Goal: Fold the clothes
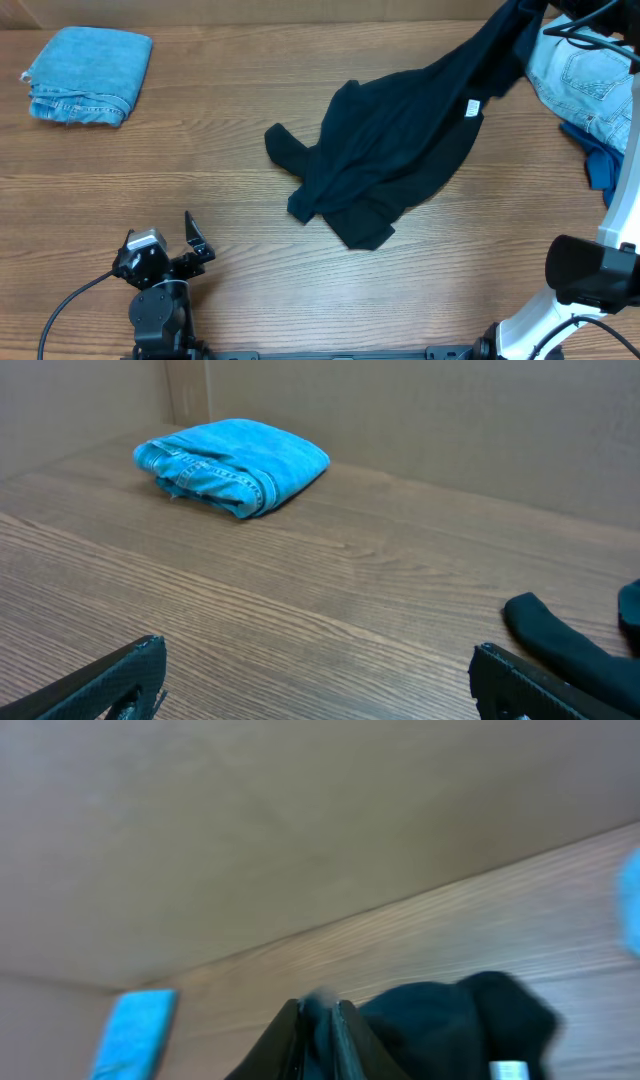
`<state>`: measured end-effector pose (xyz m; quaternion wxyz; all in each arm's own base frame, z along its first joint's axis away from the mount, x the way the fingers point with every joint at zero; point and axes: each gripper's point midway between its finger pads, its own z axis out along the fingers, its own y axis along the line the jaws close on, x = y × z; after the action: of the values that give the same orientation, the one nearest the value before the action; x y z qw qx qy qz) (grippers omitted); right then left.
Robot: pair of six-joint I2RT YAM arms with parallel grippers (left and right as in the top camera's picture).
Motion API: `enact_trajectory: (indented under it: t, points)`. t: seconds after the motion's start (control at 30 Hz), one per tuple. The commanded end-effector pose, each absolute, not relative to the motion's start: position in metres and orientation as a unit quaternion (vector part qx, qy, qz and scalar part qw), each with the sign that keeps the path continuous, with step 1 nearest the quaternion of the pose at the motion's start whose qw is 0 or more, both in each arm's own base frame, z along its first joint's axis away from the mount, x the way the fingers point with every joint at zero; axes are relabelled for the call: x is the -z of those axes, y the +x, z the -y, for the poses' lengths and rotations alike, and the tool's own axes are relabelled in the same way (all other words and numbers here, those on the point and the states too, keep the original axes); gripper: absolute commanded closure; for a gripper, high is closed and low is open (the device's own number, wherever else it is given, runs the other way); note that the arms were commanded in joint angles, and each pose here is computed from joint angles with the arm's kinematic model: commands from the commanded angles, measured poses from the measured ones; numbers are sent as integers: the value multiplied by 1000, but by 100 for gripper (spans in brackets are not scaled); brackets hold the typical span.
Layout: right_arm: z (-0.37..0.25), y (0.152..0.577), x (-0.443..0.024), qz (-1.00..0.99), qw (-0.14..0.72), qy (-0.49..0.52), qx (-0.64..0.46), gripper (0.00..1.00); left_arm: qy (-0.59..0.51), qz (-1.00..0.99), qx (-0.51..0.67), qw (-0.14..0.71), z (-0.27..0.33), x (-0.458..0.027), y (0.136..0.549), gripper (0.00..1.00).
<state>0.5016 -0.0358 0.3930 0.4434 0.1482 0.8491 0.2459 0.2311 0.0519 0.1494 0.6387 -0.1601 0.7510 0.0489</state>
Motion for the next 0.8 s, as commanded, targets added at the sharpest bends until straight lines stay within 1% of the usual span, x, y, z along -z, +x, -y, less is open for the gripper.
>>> enact_trajectory:
  t: [0.0,0.17,0.23,0.3,0.33,0.4,0.47,0.57,0.6,0.63,0.7,0.77]
  points:
    - [76,494,-408,-842,484,194,-137,90,-159,-748,-62,641,-55,-150,230,0]
    - [124,485,-404,-833,489,248,-75,92,-159,-748,-61,641,-55,-151,230,0]
    - [139,476,-398,-835,476,267,-75,92,-159,-748,-62,641,-55,-150,230,0]
    - [136,470,-388,-845,453,269,-87,91,-159,-748,-61,641,-55,-151,230,0]
    - [130,466,-379,-855,432,268,-101,85,-159,-748,-62,641,-55,-150,230,0]
    - [111,460,-361,-874,395,256,-123,67,-159,-748,-62,641,-55,-150,230,0]
    - [93,454,-341,-892,354,250,-130,47,-159,-748,-62,641,-55,-150,230,0]
    - [57,447,-306,-919,288,231,-141,32,-159,-748,-62,641,-55,-150,230,0]
    - [46,445,-295,-926,270,224,-143,25,-159,-748,-62,641,-55,-150,230,0]
    - [32,443,-281,-933,248,214,-146,24,-159,-748,-61,641,-55,-151,230,0]
    - [11,438,-255,-946,211,199,-148,18,-159,-748,-62,641,-55,-150,230,0]
    - [-2,433,-229,-955,180,190,-141,17,-159,-748,-62,641,-55,-150,230,0]
